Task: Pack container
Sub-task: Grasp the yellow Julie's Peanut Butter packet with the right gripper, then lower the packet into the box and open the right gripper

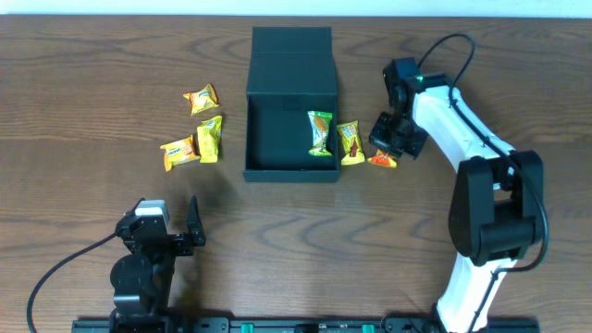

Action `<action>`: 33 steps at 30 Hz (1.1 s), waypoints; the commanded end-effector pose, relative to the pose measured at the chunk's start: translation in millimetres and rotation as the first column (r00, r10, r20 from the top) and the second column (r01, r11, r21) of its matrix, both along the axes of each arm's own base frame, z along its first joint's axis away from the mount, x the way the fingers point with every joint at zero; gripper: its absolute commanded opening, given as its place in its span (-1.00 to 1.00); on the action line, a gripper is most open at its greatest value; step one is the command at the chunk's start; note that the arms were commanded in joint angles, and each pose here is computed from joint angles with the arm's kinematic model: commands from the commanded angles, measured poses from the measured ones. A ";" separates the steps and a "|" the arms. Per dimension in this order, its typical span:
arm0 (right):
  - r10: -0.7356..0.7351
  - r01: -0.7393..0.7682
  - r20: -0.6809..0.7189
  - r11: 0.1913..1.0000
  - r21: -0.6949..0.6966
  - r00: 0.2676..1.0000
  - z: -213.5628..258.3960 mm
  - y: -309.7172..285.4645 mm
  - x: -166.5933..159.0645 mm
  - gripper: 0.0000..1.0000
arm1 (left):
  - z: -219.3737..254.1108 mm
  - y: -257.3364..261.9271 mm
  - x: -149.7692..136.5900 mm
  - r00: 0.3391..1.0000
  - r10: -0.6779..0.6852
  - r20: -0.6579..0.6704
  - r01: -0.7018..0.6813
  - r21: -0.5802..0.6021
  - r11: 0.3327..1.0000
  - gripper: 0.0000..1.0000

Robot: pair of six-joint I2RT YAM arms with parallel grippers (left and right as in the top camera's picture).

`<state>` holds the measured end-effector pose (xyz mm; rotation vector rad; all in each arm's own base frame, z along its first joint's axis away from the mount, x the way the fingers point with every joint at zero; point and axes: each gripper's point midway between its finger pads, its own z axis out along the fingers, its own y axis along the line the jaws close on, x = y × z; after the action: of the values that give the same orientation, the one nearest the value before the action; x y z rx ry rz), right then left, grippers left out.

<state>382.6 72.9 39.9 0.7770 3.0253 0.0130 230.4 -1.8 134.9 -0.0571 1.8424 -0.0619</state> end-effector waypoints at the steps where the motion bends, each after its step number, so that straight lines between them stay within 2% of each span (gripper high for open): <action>1: 0.090 -0.081 0.175 0.995 -0.059 0.980 61.1 6.8 31.7 -0.97 | -13.7 2.5 -2.2 0.999 0.013 -0.043 -0.013 -0.002 1.000 0.91; 4: 0.197 -0.184 0.315 0.980 -0.072 0.929 119.0 40.7 45.2 -0.97 | -13.6 2.5 -2.2 0.999 0.013 -0.042 -0.013 -0.002 1.000 0.91; 6: 0.239 -0.243 0.365 0.969 -0.036 0.900 138.2 70.6 45.3 -0.97 | -13.6 2.5 -2.2 0.999 0.013 -0.042 -0.013 -0.002 1.000 0.91; 13: 0.412 -0.489 0.420 0.867 0.091 0.809 147.3 169.9 17.6 -0.97 | -13.6 2.5 -2.2 0.999 0.013 -0.042 -0.013 -0.002 1.000 0.91; 16: 0.484 -0.555 0.405 0.829 0.074 0.776 138.5 190.9 5.6 -0.97 | -13.6 2.5 -2.2 0.999 0.013 -0.042 -0.013 -0.002 1.000 0.91; 21: 0.544 -0.585 0.294 0.807 0.073 0.786 92.1 205.7 -5.7 -0.98 | -13.6 2.5 -2.2 0.999 0.013 -0.042 -0.013 -0.002 1.000 0.91; 33: 0.564 -0.574 0.139 0.817 0.054 0.814 27.4 198.1 -10.8 -0.97 | -13.6 2.5 -2.2 0.999 0.013 -0.042 -0.013 -0.002 1.000 0.91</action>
<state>374.9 272.7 80.3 -0.1329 3.0050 0.2430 230.4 -1.8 134.9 -0.0575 1.8424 -0.0622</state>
